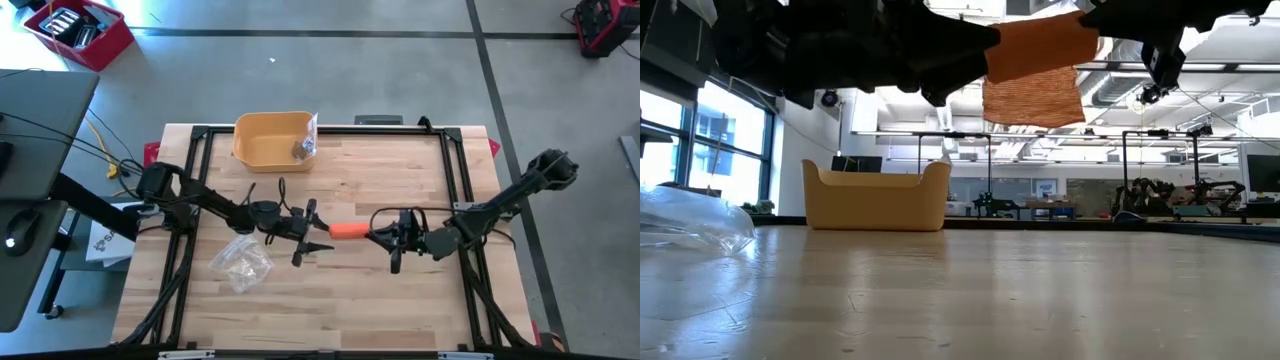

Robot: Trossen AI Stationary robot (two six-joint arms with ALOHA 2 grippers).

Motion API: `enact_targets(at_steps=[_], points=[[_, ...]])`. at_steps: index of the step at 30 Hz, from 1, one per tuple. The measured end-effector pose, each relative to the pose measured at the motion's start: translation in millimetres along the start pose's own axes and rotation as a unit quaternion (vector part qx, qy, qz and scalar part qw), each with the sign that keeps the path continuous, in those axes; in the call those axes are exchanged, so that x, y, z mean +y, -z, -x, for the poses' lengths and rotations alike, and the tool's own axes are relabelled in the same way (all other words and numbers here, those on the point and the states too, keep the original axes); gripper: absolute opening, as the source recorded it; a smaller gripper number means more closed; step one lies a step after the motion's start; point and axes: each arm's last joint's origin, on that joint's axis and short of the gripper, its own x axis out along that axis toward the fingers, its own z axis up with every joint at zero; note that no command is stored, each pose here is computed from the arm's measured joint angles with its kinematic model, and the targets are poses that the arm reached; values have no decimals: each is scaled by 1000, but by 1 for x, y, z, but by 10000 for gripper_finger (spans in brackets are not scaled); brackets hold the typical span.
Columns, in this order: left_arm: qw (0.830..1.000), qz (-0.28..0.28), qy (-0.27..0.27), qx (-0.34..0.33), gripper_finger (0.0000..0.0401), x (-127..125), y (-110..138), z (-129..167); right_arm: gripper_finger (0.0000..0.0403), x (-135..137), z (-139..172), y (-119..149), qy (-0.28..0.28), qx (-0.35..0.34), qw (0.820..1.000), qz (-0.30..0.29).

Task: Roll bandage
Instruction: Roll the orange bandage

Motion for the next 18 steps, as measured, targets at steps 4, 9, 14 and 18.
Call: enact_targets(at_steps=[4,9,14,18], points=[[1000,5,0,-7,195,-2,-4,-5,1,-1,-1,-2,0,-6,1000,-2],[999,5,-28,-14,195,-2,-9,-13,1,2,-1,-7,-17,-22,1000,2],[997,13,-76,-31,196,1,-13,-14,1,2,-2,-6,-21,-17,1000,9],[996,-4,-62,-58,188,-1,-19,-14,1,3,-1,-6,-23,-17,1000,11]])
